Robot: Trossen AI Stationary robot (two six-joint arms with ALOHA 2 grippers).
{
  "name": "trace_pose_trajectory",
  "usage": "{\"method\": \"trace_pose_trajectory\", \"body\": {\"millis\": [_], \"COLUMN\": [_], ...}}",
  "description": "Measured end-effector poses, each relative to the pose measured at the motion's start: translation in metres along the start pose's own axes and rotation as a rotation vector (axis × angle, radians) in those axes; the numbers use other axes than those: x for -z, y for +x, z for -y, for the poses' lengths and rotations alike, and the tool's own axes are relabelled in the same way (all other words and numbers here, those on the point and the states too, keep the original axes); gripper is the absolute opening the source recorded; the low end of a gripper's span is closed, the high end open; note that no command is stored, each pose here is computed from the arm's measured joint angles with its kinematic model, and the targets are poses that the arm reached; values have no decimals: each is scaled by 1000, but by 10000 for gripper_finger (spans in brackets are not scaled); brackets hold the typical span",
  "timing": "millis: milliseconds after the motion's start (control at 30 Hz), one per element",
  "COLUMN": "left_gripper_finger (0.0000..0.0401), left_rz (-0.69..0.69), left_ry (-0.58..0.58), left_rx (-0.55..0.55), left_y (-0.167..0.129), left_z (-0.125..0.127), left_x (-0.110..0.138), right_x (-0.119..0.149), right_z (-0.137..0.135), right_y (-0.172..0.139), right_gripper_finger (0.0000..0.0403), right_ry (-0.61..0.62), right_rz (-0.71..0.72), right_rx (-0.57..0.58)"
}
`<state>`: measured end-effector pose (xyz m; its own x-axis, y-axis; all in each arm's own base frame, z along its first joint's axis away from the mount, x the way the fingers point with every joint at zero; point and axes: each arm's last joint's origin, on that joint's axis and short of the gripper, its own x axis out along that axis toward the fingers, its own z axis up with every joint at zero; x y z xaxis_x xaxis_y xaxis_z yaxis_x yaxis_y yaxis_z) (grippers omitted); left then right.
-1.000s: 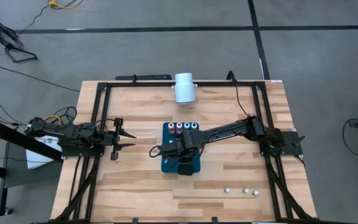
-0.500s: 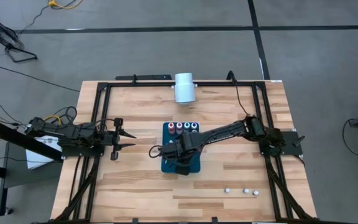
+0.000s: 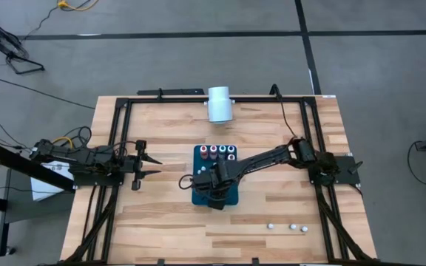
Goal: Pick & Place food coloring
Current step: Put the small blue food coloring bottle into the blue bin
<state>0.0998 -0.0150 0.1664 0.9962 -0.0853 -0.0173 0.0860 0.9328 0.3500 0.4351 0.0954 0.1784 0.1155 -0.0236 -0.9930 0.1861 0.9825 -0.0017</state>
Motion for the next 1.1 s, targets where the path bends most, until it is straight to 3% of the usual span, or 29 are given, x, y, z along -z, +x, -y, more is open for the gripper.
{"method": "trace_pose_trajectory", "body": {"millis": [333, 833, 1100], "left_gripper_finger": [123, 123, 123], "left_rz": [0, 0, 0], "left_ry": [0, 0, -1], "left_rx": [0, 0, 0], "left_y": [0, 0, 0], "left_z": [0, 0, 0], "left_x": [0, 0, 0], "right_x": [5, 4, 3], "right_z": [-1, -3, -4], "right_y": [14, 14, 6], "right_gripper_finger": [75, 169, 184], "right_ry": [36, 35, 33], "right_rz": [-3, 18, 29], "right_rx": [3, -5, -11]}}
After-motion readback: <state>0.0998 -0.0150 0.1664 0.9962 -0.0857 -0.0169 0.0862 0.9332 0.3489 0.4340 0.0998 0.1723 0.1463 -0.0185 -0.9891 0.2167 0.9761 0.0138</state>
